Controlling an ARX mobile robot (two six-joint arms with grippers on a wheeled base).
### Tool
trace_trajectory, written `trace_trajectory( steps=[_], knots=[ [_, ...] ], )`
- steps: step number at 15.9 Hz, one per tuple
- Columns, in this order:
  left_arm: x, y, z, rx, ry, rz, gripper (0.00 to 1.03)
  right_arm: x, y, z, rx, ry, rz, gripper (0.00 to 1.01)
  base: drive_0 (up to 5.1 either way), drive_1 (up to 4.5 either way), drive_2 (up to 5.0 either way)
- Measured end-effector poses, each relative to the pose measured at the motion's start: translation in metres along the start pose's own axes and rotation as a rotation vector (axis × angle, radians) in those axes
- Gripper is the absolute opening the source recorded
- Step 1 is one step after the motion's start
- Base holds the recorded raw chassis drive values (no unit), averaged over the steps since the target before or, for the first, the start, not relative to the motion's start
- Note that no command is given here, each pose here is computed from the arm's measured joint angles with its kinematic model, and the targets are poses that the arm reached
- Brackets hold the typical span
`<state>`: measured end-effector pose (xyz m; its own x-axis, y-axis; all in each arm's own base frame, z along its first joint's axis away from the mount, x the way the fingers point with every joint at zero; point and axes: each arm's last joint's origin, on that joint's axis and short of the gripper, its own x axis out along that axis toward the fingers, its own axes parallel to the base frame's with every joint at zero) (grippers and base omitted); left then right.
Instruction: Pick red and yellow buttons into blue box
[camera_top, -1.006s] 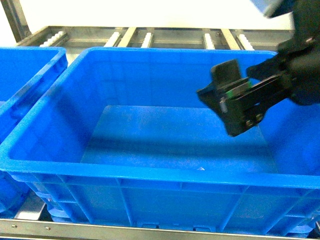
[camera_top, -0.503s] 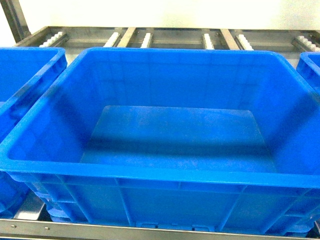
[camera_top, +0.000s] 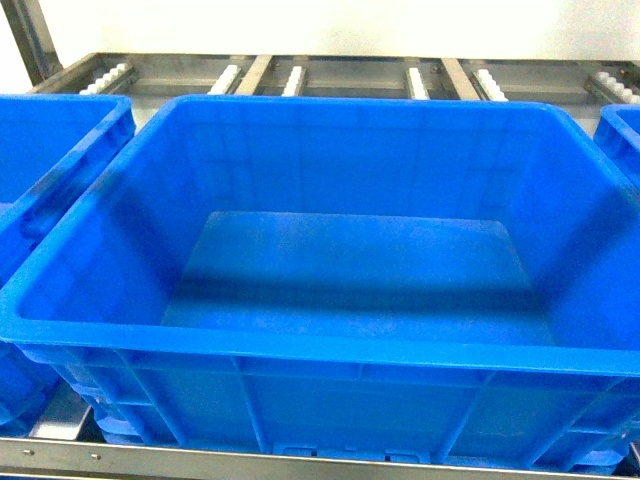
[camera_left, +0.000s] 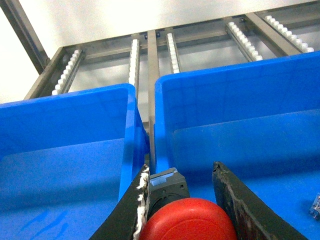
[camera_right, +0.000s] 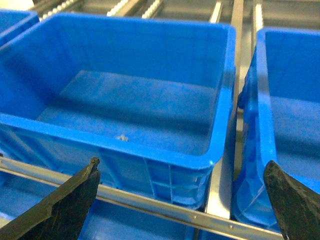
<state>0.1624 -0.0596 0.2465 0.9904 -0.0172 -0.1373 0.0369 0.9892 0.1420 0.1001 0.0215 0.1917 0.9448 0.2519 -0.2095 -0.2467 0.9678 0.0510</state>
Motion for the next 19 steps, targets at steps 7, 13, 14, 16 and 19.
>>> trace_trajectory(
  steps=[7, 13, 14, 16, 19],
  knots=[
    [0.045, -0.009, 0.005, 0.043, 0.068, -0.148, 0.31, 0.0, 0.001, -0.008, -0.02, -0.013, -0.083, 0.98, 0.0, 0.0, 0.0],
    [0.155, -0.035, -0.01, 0.023, 0.422, -0.532, 0.31, 0.0, 0.001, -0.007, -0.02, -0.013, -0.083, 0.98, 0.0, 0.0, 0.0],
    [0.166, -0.036, -0.012, 0.01, 0.457, -0.555, 0.31, 0.0, 0.001, -0.007, -0.02, -0.013, -0.083, 0.98, 0.0, 0.0, 0.0],
    [0.17, -0.037, -0.014, 0.005, 0.477, -0.571, 0.31, 0.0, 0.001, -0.007, -0.02, -0.013, -0.083, 0.98, 0.0, 0.0, 0.0],
    [0.176, -0.041, -0.021, 0.012, 0.494, -0.599, 0.5, 0.0, 0.001, -0.007, -0.02, -0.013, -0.083, 0.98, 0.0, 0.0, 0.0]
  ],
)
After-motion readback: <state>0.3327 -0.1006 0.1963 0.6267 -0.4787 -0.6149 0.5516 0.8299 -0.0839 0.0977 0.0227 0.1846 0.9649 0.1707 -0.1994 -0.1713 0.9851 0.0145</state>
